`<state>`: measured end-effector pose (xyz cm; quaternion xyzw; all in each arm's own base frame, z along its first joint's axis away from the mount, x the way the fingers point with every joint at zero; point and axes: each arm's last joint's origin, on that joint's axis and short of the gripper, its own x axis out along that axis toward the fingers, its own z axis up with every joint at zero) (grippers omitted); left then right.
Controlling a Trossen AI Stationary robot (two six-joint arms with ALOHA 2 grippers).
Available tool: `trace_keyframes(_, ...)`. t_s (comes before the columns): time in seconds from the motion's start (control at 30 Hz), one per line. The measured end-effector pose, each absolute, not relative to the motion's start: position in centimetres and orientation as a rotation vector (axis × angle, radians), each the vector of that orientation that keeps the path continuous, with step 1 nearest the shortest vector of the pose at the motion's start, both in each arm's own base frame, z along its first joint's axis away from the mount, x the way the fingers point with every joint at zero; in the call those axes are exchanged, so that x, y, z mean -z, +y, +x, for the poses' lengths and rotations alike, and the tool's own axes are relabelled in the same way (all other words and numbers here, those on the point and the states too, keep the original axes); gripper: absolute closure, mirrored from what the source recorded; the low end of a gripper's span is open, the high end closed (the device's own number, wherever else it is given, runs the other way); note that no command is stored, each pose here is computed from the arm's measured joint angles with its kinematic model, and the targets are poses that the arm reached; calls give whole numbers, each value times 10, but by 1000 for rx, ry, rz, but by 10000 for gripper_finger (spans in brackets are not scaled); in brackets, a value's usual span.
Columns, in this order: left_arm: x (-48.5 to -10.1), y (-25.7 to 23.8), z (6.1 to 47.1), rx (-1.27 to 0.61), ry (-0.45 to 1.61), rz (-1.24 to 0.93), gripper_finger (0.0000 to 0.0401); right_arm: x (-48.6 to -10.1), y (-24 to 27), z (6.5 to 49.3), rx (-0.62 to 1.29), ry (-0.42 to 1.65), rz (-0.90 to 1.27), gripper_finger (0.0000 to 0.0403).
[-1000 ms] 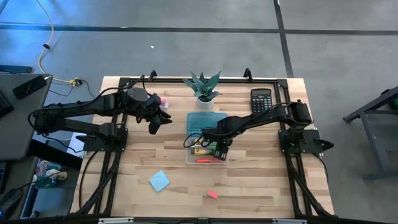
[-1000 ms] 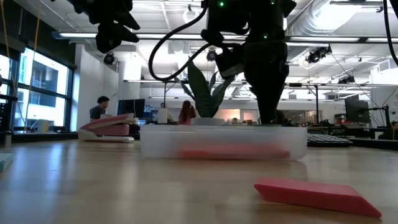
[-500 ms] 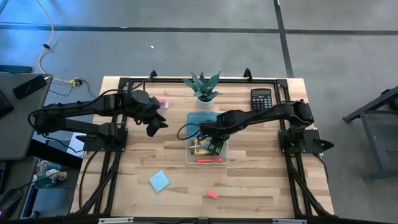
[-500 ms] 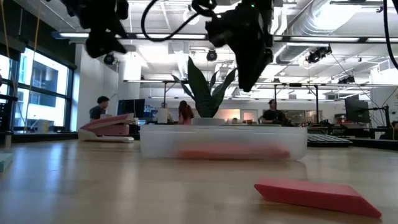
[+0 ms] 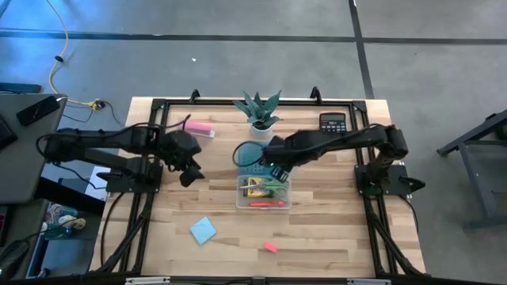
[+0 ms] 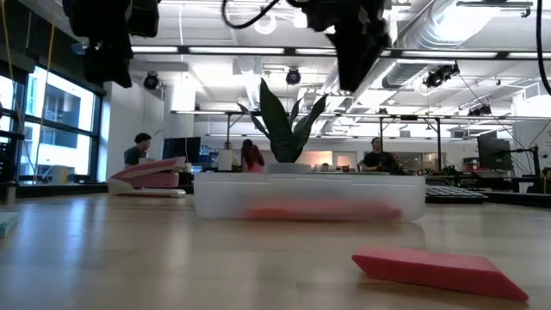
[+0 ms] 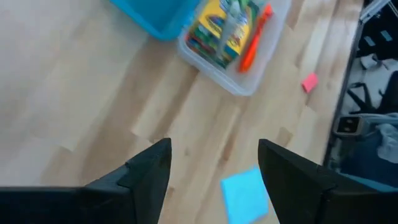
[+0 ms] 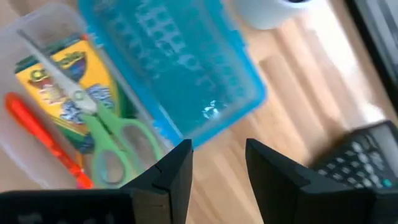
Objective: Pack school essentials
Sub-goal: Put the pink eraser into the supply box
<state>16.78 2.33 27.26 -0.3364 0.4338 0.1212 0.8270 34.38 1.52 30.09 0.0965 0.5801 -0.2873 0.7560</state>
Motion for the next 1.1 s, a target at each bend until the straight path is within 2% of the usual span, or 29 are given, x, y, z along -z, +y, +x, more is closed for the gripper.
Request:
trace_keyframes(0.17, -272, 3, 170, -310, 925, -745, 172, -328, 2, 321, 694, 1205, 228, 263)
trace_keyframes(0.3, -273, -10, 170, -355, 907, -792, 172, -346, -4, 306, 650, 1169, 305, 263)
trace_keyframes(0.47, -273, -23, 169, -322, 923, -805, 172, -360, 7, 293, 605, 1115, 382, 263)
trace_keyframes(0.7, -273, -31, 167, -341, 921, -839, 172, -345, 57, 299, 480, 1072, 498, 263)
trace_keyframes(0.9, -273, -32, 167, -386, 897, -863, 172, -334, 98, 310, 347, 992, 455, 263)
trace_keyframes(1.1, -273, -31, 167, -420, 878, -895, 172, -308, 135, 328, 205, 1012, 328, 263)
